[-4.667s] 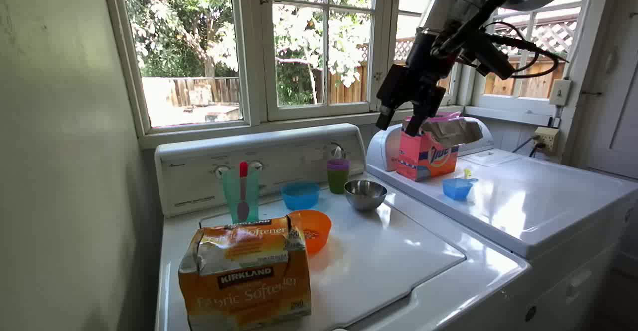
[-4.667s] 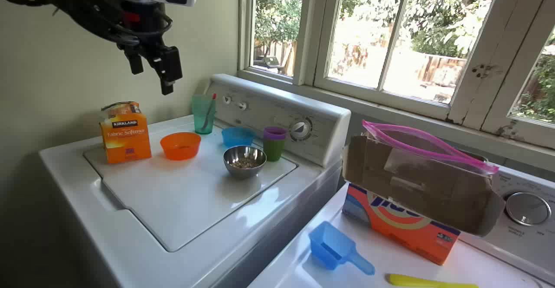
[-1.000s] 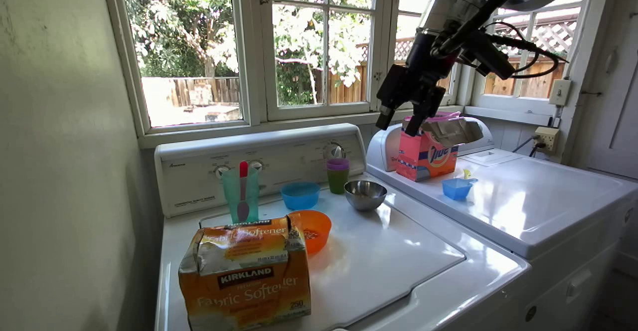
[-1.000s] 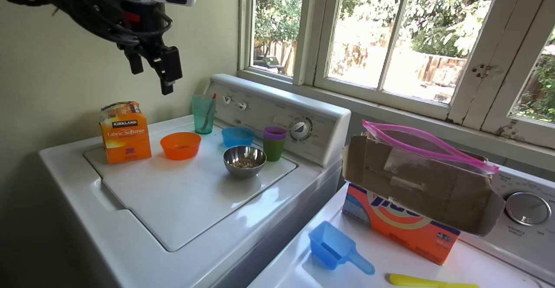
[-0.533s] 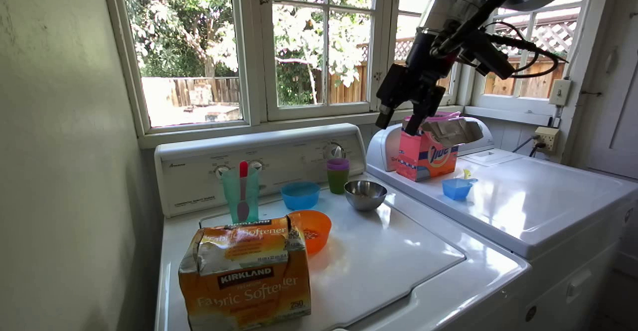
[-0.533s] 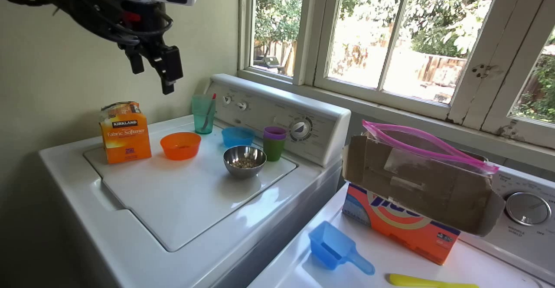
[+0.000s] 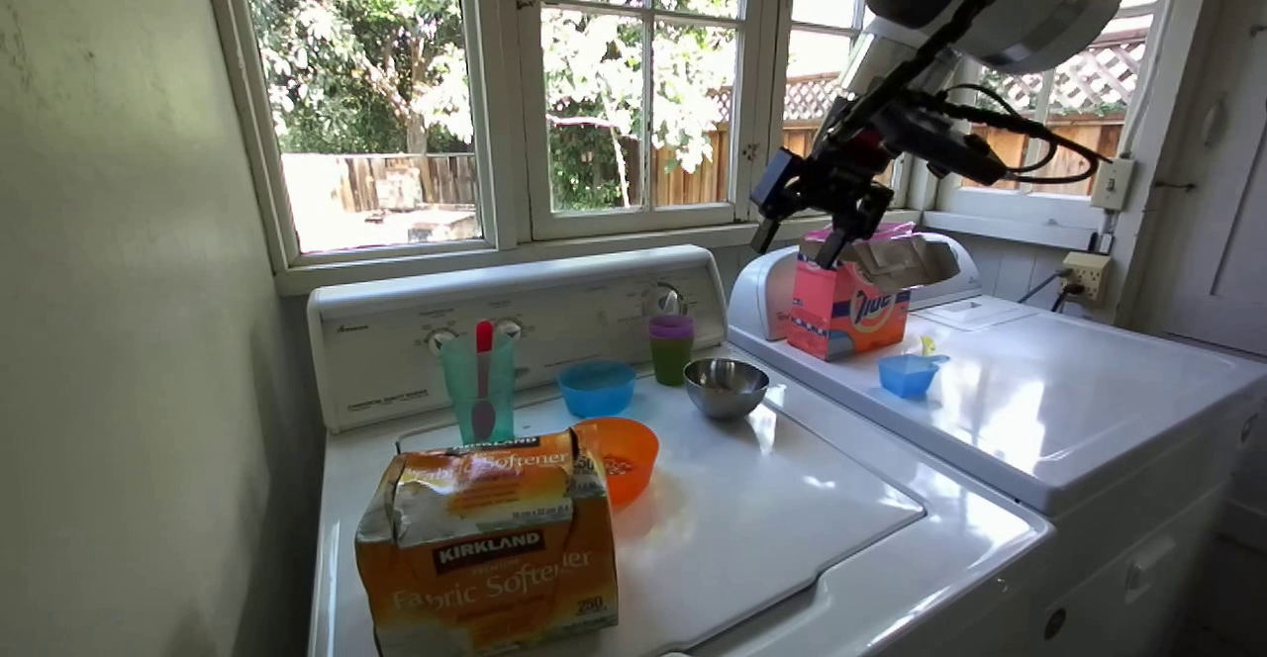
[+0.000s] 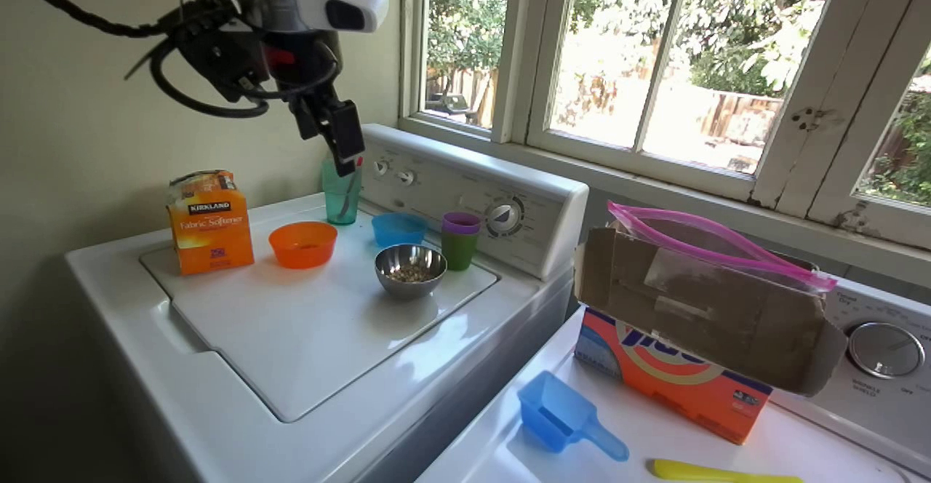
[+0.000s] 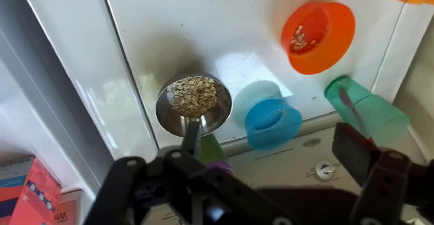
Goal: Pour the contents in the silver bowl into the orange bowl
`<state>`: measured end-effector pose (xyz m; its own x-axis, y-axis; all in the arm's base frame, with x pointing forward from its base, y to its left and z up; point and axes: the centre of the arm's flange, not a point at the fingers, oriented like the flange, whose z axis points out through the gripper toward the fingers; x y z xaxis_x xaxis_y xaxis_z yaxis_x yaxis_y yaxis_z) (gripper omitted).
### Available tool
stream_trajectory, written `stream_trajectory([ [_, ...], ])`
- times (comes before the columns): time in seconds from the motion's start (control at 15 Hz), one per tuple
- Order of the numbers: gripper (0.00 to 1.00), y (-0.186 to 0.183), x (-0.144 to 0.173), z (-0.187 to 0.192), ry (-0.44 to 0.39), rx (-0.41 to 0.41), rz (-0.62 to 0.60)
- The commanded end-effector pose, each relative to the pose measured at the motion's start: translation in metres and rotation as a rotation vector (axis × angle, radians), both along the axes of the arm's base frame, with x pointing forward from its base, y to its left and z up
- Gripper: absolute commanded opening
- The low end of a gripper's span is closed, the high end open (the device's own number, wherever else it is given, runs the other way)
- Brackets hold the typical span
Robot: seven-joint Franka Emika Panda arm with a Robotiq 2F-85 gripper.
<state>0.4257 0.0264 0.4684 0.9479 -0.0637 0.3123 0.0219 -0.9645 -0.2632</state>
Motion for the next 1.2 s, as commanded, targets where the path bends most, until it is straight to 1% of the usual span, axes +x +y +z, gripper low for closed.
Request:
stream_trajectory([
  [0.0,1.0,-0.027,0.03,-0.013,0.053,0.022,-0.112],
  [0.13,1.0,-0.056,0.038,-0.017,0.092,0.04,-0.135],
  [0.2,1.0,-0.037,0.021,-0.015,0.047,0.013,-0.104],
  [0.33,1.0,-0.054,0.028,-0.019,0.06,0.018,-0.136],
  [0.47,1.0,-0.057,0.031,-0.02,0.065,0.018,-0.142],
  [0.53,1.0,-0.064,0.038,-0.019,0.064,0.04,-0.214],
  [0.6,1.0,-0.07,0.044,-0.022,0.081,0.071,-0.279],
  [0.73,1.0,-0.081,0.054,-0.027,0.086,0.095,-0.381],
  [0.93,1.0,-0.093,0.068,-0.044,0.119,0.068,-0.501],
  [1.13,1.0,-0.094,0.081,-0.07,0.179,0.049,-0.555],
])
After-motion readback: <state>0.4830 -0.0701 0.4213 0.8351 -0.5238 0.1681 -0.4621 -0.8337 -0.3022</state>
